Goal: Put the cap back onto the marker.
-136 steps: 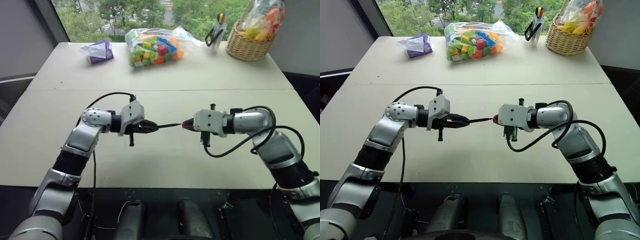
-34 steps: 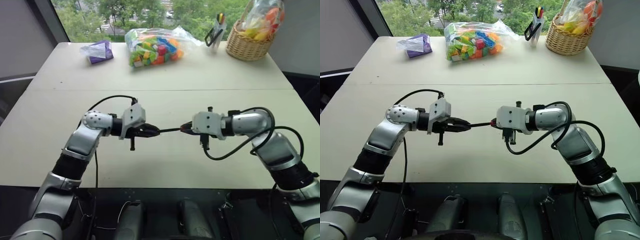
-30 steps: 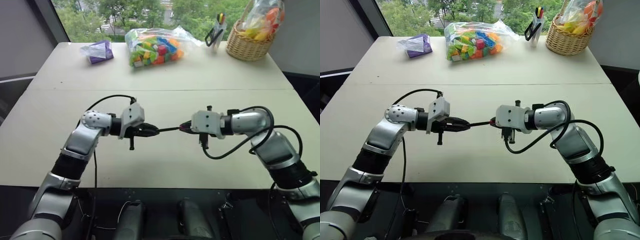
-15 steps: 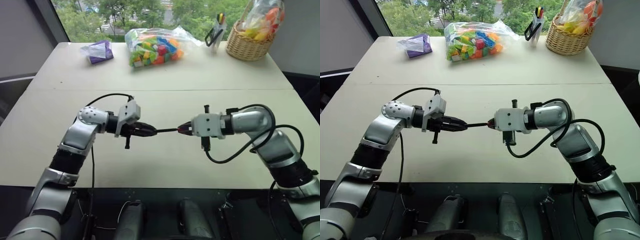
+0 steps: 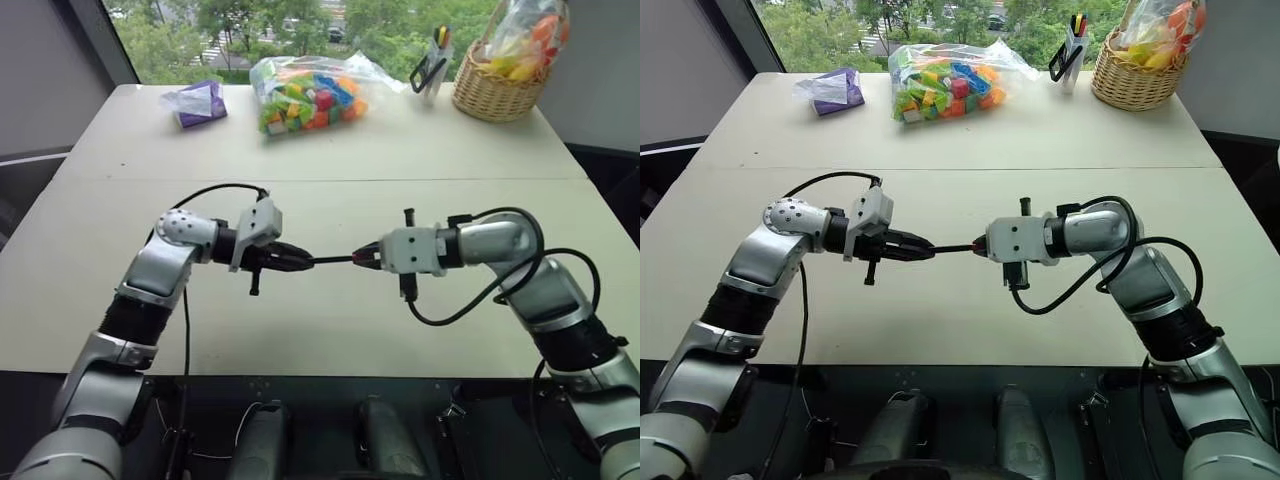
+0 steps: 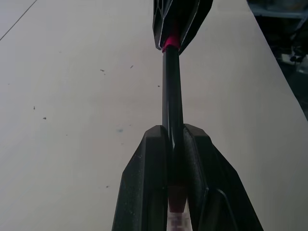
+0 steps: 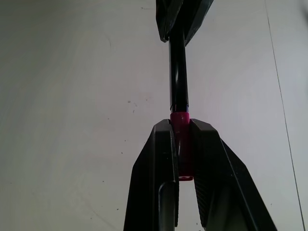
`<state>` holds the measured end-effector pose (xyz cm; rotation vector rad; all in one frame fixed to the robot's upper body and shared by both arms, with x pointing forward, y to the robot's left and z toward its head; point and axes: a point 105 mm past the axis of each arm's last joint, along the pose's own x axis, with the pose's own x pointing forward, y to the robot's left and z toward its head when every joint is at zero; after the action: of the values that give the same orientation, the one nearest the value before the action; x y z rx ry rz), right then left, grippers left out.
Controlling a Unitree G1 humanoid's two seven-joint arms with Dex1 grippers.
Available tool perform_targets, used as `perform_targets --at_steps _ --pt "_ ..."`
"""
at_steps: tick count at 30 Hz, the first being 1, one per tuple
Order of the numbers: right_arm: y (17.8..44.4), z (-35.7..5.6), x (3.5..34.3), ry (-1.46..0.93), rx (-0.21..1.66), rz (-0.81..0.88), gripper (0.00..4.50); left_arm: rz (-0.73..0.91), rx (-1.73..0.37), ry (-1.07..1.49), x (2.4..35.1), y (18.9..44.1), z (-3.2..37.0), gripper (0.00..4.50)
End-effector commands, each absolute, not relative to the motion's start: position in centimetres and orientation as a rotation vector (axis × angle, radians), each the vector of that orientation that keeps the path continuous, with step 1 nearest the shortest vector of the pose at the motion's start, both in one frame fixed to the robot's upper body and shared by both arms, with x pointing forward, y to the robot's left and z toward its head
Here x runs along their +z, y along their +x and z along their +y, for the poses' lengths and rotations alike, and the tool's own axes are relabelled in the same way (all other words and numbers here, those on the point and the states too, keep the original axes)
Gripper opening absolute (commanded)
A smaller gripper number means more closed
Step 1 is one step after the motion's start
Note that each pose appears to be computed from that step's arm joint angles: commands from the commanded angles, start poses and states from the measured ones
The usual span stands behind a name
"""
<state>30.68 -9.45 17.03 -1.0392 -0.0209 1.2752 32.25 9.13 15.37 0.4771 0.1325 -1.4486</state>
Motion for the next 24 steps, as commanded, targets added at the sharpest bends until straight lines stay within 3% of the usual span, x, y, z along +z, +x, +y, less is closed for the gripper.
perform_targets --at_steps 1,9,24 --pt "29.9 -8.4 17.6 -1.039 1.327 -0.065 0.06 0.07 -1.437 0.52 16.3 32.2 8.8 0.0" --pt "29.0 -8.1 17.6 -0.997 1.377 -0.039 0.06 0.047 -1.438 0.544 16.3 32.2 8.6 0.0" --pt "29.1 -6.0 18.6 -0.999 1.345 -0.149 0.06 0.027 -1.428 0.51 16.7 32.3 8.2 0.0"
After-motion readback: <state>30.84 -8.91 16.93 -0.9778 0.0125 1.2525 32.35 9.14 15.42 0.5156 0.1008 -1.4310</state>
